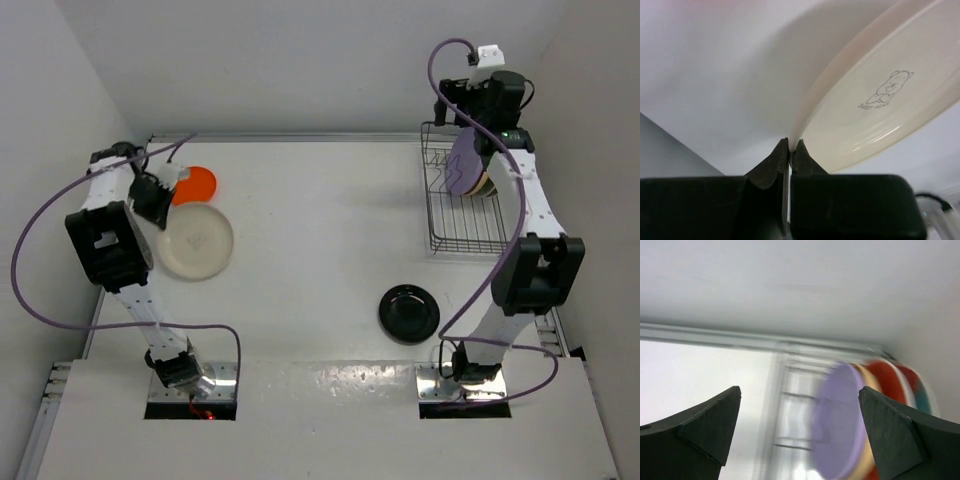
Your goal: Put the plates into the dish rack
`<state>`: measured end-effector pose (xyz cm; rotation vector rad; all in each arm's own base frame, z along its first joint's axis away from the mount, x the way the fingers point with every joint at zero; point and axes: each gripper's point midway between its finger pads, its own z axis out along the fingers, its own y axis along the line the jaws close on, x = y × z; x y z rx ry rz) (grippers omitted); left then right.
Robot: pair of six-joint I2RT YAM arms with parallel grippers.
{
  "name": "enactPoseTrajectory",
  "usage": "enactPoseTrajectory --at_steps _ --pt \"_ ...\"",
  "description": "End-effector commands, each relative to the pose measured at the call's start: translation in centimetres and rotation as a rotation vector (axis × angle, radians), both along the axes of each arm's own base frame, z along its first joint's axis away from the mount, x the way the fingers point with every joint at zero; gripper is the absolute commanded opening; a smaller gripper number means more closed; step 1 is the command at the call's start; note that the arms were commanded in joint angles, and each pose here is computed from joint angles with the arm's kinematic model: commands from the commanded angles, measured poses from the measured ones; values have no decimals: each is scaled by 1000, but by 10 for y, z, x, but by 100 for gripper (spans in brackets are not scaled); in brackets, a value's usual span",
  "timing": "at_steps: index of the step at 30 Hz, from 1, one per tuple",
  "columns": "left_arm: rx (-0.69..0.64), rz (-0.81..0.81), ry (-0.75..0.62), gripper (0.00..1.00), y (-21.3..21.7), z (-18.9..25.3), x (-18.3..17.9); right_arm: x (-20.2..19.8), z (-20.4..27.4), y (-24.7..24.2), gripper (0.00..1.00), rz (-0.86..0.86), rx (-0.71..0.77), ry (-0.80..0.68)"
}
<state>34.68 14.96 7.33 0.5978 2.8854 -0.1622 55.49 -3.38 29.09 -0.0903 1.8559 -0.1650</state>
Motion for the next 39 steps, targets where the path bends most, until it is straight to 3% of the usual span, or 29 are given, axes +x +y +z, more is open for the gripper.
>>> enactPoseTrajectory --at_steps 1,3,6,7,11,14,18,21,23,29,32,33,35,39 --pt "-95 -283 -368 0 -101 86 74 -36 47 116 100 538 336 -37" --pt "-129 -371 -523 0 -144 125 108 -50 45 165 100 703 399 -1" --pt "-189 -475 -557 0 -217 136 136 -56 27 199 100 733 441 66" --pt "-199 -506 -626 0 -236 161 149 -57 24 206 100 732 460 72" --pt "-273 -635 -692 0 -316 181 160 -68 -22 236 100 729 411 182" --pt "-329 -662 -690 0 -341 182 157 -90 -58 256 100 782 370 310" --pt "-355 -668 -678 0 -353 181 154 -117 -77 276 95 869 448 361" --pt "-364 -668 -663 0 -359 177 151 -126 -86 288 86 892 470 380" --pt "-322 -648 -653 0 -352 171 154 -128 -90 291 86 889 468 394" --pt "-160 -591 -609 0 -324 145 162 -94 -68 230 87 641 404 284" --pt "-138 -582 -609 0 -320 144 164 -98 -54 218 87 648 410 218" --pt "-153 -588 -609 0 -322 145 163 -99 -32 220 87 678 400 142" --pt "-183 -591 -635 0 -328 157 164 -113 -36 243 87 762 393 154" --pt "-257 -616 -654 0 -341 168 160 -117 -80 284 89 814 403 317"
